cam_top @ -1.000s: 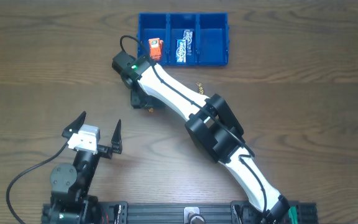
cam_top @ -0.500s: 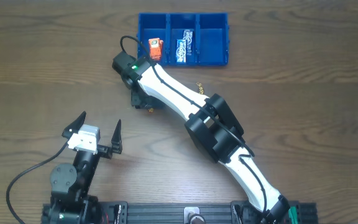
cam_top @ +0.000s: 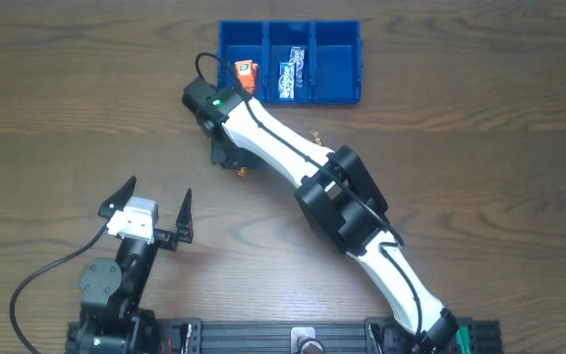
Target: Sort Candies Into Trays
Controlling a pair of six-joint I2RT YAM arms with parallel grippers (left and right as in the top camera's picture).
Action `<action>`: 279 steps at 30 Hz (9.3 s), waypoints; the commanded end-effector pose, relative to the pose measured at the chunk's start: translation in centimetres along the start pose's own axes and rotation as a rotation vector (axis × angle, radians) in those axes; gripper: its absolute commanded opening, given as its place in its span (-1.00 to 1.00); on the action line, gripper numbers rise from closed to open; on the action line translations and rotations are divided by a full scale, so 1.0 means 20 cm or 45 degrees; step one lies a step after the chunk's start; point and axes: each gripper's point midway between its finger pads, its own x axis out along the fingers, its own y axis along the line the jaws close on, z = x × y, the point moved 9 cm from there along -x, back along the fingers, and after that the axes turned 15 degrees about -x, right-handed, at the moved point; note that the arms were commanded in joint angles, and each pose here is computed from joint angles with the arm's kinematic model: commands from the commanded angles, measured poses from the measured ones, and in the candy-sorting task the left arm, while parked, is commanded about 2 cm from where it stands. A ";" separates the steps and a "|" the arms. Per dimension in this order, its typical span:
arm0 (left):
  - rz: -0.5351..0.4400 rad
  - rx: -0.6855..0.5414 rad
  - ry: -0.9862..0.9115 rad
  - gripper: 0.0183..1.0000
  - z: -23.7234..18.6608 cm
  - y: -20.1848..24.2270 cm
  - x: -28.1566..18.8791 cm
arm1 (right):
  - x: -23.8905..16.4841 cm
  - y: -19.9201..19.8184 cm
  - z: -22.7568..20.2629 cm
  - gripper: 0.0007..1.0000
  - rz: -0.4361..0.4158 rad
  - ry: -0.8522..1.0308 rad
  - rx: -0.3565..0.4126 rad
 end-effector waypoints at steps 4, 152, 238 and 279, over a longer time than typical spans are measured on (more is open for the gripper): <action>0.011 -0.003 0.071 0.99 -0.06 0.01 0.00 | 0.05 -0.02 0.00 -0.65 -0.034 0.015 0.015; 0.011 -0.003 0.071 0.99 -0.06 0.01 0.00 | 0.01 -0.66 -0.17 0.93 0.026 0.233 0.007; 0.011 -0.003 0.071 0.99 -0.06 0.01 0.00 | -0.80 -0.93 0.21 -0.61 -0.283 -0.849 0.037; 0.011 -0.003 0.071 0.99 -0.06 0.01 0.00 | -0.43 -1.11 0.34 1.00 -0.233 -0.665 0.018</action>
